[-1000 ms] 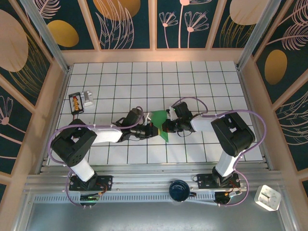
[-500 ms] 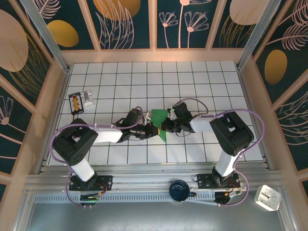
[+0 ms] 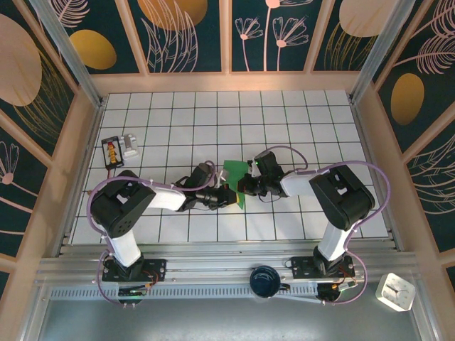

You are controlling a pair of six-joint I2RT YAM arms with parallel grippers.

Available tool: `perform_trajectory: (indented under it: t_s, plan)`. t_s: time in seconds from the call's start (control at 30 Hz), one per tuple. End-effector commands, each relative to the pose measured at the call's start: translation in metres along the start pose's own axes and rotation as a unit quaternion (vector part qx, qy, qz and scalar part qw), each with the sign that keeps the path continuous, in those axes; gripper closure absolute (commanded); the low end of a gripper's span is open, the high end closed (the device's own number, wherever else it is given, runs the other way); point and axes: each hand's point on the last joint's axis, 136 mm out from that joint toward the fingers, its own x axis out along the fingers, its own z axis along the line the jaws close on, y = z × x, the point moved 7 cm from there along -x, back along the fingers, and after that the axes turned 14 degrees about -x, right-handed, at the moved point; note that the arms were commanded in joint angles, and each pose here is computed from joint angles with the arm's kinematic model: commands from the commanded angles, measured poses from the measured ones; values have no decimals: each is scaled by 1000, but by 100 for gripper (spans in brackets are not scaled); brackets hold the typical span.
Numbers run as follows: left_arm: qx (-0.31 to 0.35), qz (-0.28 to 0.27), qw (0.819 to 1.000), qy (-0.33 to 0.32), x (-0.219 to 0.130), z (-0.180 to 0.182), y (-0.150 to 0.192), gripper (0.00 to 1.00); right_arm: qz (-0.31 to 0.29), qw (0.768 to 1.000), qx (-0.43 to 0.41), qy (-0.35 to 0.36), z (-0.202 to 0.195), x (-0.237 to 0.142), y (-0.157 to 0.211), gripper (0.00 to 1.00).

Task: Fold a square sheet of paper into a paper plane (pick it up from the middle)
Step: Third fold the triangle at the center of the table.

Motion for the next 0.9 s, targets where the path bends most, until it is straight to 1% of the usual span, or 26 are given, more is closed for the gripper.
perform_trajectory:
  t_s: [0.0,0.23,0.5,0.87]
  plan:
    - [7,4,1000,20,6,-12,-4,100,64,996,30,61,-24,10,37,99]
    - [7,-1,1000,1,12,-5,-8,100,63,996,28,63,-24,10,37,100]
    - [1,20,1000,-14,20,4,-1,100,65,995,31,63,-25,11,38,100]
    - [4,35,998,-43,23,16,6,100,69,995,35,66,-25,12,43,100]
